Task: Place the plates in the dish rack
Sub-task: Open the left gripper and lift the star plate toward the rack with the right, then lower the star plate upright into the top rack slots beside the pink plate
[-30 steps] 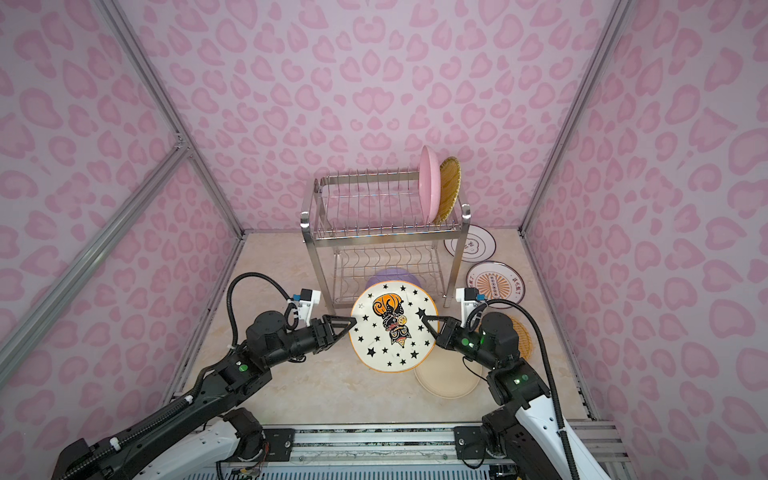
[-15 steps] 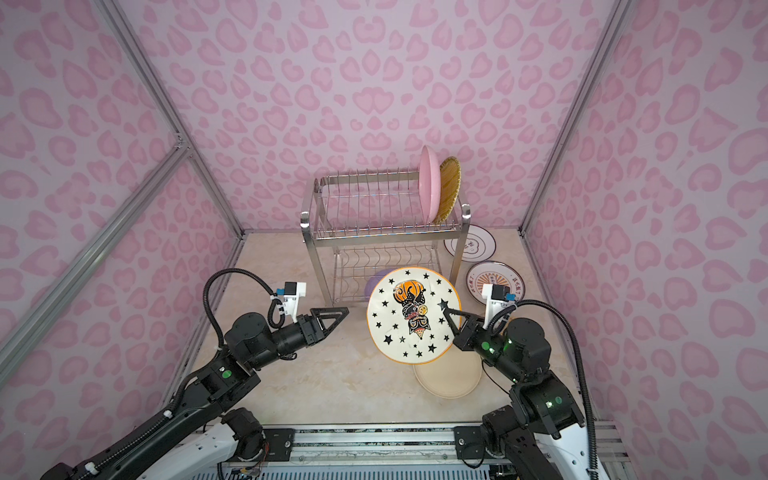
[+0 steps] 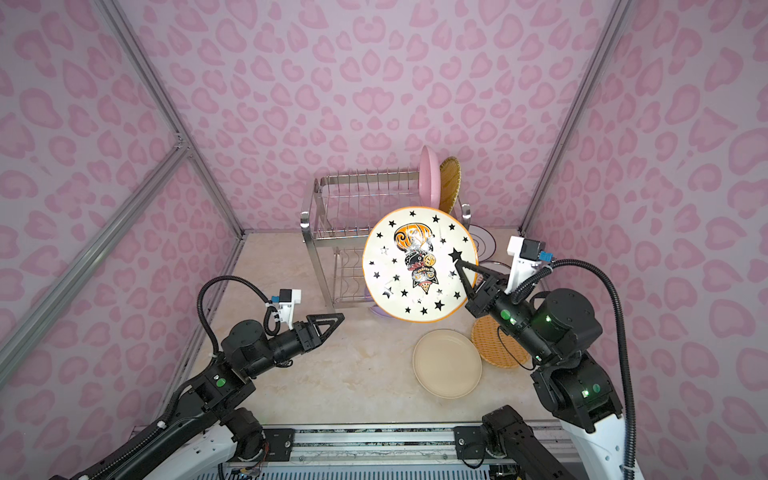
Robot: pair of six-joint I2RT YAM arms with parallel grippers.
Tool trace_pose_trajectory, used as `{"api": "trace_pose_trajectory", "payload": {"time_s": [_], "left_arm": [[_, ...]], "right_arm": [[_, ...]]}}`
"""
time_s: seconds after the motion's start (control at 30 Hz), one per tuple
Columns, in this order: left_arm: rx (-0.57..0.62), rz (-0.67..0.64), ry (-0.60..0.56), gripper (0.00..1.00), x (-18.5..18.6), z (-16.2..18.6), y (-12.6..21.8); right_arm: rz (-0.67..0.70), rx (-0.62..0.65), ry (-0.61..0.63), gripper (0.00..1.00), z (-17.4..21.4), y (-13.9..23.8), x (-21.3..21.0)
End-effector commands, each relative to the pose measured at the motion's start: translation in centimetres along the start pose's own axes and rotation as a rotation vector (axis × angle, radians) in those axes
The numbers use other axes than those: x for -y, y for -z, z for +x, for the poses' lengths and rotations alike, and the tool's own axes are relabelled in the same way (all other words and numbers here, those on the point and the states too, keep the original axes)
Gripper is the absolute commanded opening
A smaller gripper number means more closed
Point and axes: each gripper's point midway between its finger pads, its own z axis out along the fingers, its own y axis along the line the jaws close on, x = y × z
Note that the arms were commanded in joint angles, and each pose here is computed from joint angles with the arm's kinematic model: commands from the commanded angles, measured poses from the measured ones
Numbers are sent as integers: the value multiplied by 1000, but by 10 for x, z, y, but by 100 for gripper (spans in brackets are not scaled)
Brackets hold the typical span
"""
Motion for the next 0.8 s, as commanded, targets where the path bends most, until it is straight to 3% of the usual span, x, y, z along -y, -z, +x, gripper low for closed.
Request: {"api": "trace_pose_trajectory", "payload": {"time_s": [0.0, 0.1, 0.3, 0.77], "left_arm": [[17, -17, 4, 98, -4, -2, 1], [20, -28, 3, 98, -7, -2, 1], [25, -54, 8, 98, -15, -2, -1], [32, -96, 2, 98, -23, -1, 2]], "right_arm": [[-90, 179, 106, 0, -58, -3, -42], [-75, 196, 203, 0, -76, -16, -69], [153, 220, 467, 0, -89, -54, -96], [656, 320, 717, 0, -135, -101, -91]]}}
